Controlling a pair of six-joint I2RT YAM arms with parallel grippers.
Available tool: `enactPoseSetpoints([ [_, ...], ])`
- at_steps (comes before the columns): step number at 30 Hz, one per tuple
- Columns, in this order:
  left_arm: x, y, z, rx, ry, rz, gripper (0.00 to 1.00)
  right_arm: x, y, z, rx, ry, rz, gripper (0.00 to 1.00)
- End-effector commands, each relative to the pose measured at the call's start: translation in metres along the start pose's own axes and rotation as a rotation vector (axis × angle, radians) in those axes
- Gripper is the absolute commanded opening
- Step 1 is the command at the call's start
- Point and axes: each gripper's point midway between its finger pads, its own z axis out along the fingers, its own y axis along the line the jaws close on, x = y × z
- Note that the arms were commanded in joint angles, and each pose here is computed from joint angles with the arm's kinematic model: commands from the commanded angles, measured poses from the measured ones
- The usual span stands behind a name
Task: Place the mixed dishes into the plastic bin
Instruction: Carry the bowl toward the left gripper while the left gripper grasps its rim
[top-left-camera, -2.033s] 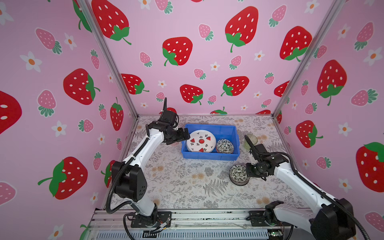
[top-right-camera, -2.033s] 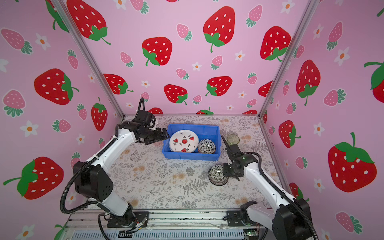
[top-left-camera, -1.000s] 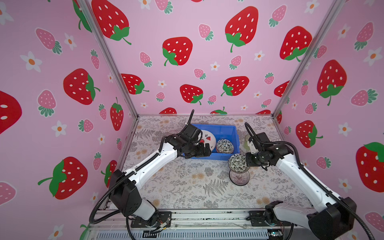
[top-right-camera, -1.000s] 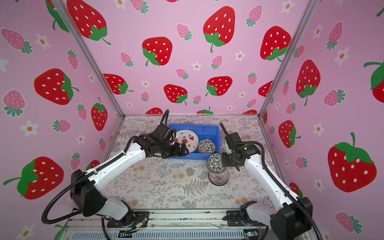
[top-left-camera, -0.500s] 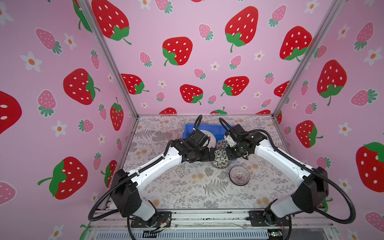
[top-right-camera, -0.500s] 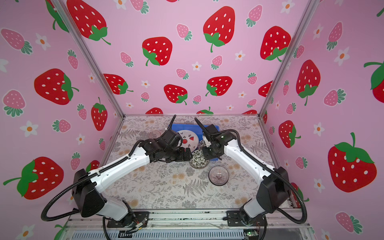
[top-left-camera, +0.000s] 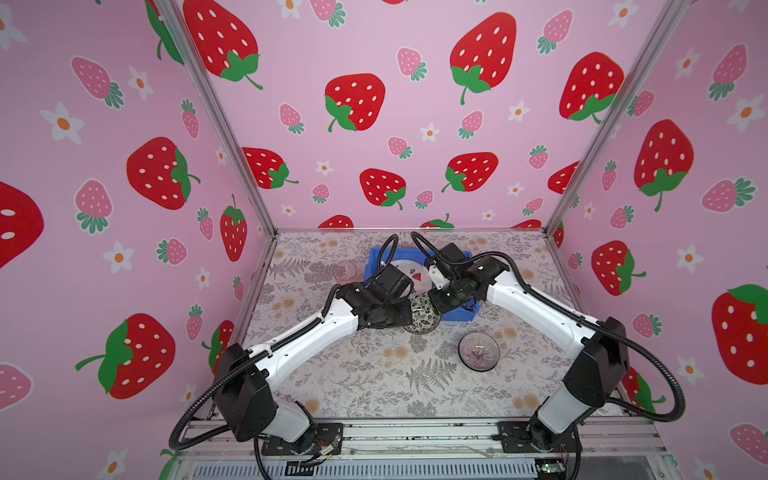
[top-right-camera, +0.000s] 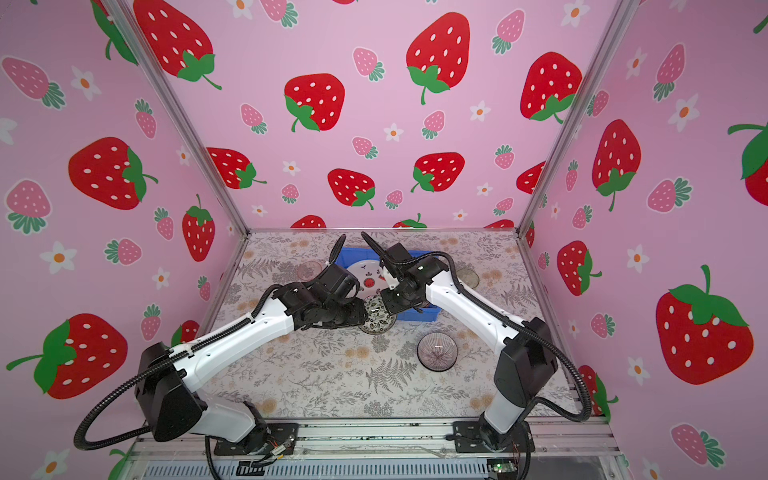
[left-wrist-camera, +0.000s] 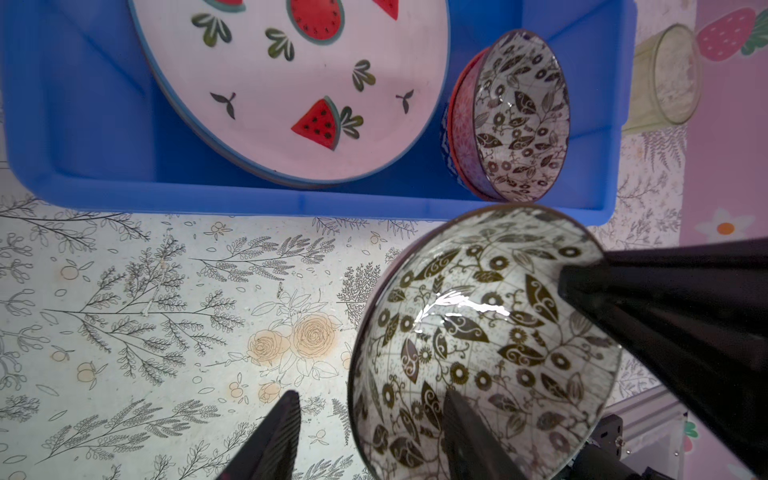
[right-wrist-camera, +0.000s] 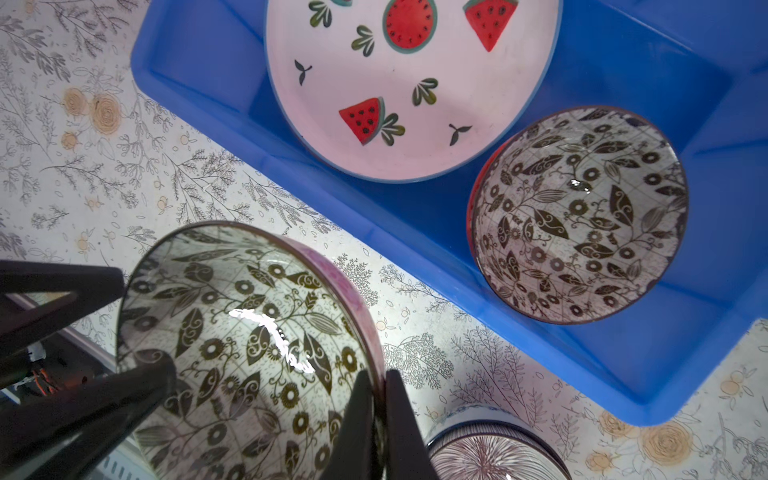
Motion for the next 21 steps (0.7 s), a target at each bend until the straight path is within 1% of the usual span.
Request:
enactPoseSetpoints([
  [1, -0.004, 0.018, -0.002, -0.059, -0.014, -0.012, 0.53, -0.008, 0.011, -0.010, -0.030, -0.032, -0.014, 0.00],
  [7, -0.010, 0.021, 0.005, -0.058, 0.007, 0.004, 0.45, -0.004, 0.015, -0.013, -0.051, -0.050, 0.012, 0.00],
  [10, -0.011, 0.014, 0.012, -0.042, 0.025, 0.017, 0.40, -0.002, 0.015, -0.014, -0.055, -0.052, 0.025, 0.00],
  [14, -0.012, 0.003, 0.022, -0.005, 0.059, 0.037, 0.37, 0.000, 0.013, -0.015, -0.047, -0.062, 0.045, 0.00],
  [18, -0.012, -0.004, 0.029, 0.012, 0.087, 0.057, 0.29, 0.001, 0.011, -0.015, -0.035, -0.060, 0.053, 0.00],
  [21, -0.013, -0.008, 0.030, 0.021, 0.095, 0.072, 0.21, 0.001, 0.009, -0.014, -0.025, -0.060, 0.064, 0.00],
])
